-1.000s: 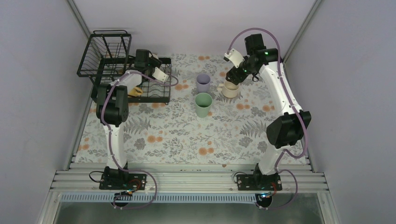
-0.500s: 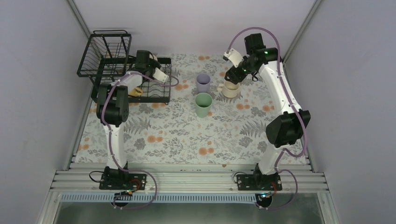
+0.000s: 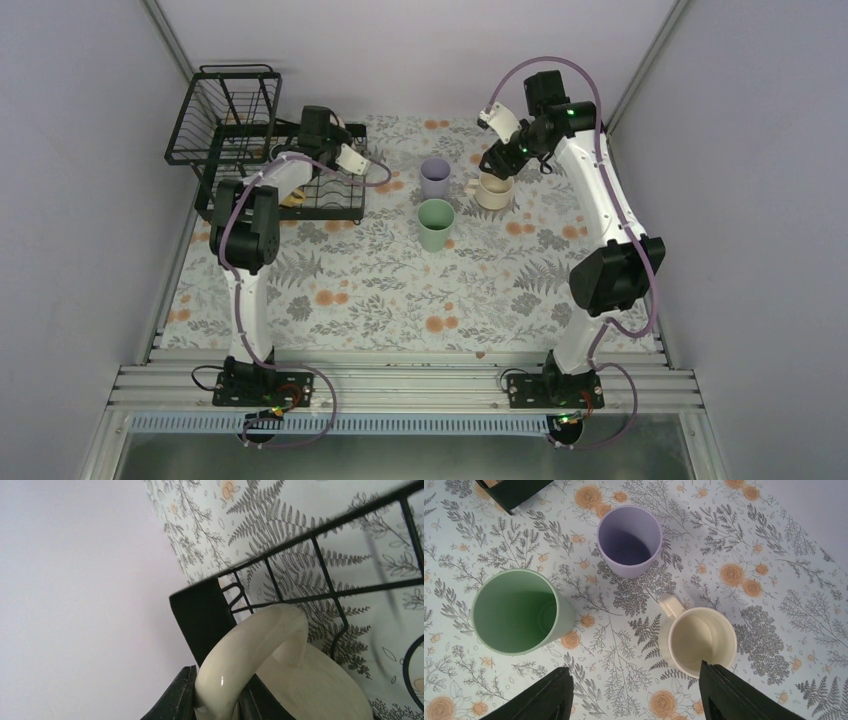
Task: Unload the cups from the dish rack
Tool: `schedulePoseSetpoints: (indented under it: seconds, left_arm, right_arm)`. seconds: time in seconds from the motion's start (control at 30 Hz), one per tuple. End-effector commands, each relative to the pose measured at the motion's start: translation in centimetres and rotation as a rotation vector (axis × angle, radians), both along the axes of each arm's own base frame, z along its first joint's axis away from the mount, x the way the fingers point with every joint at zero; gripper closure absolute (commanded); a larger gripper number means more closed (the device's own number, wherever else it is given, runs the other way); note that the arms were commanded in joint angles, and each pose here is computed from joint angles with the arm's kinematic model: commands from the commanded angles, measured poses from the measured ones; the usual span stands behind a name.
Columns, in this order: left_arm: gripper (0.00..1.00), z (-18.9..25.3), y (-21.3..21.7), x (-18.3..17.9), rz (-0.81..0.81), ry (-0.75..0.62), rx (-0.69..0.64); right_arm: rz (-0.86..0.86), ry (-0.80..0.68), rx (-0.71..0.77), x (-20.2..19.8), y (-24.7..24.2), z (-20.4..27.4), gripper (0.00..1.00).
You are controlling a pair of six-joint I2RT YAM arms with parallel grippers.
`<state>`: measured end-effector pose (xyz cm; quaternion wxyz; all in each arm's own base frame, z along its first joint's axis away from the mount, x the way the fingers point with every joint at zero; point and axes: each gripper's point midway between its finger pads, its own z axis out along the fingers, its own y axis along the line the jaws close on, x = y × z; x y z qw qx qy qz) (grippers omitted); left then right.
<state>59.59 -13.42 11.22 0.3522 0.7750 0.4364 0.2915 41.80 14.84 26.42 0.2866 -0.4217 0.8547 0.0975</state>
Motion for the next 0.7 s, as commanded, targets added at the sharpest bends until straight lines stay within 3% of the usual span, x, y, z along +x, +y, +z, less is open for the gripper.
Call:
schedulePoseSetpoints:
  seconds: [0.0, 0.3, 0.67]
  left_arm:
    - [0.98, 5.9, -1.6, -0.1, 0.019, -0.062, -0.105]
    - [0.98, 21.4, -3.7, -2.5, 0.095, -0.182, -0.506]
    - [0.98, 31.6, -5.7, -9.3, -0.006, -0.145, -0.84]
  right_arm:
    - [-0.005, -0.031, 0.059, -0.3, 0.1, 1.7, 0.34]
    - [0.048, -0.154, 0.25, -0.2, 1.2, 5.5, 0.29]
    - [0.172, -0.107, 0.471, -0.8, 4.4, 6.0, 0.26]
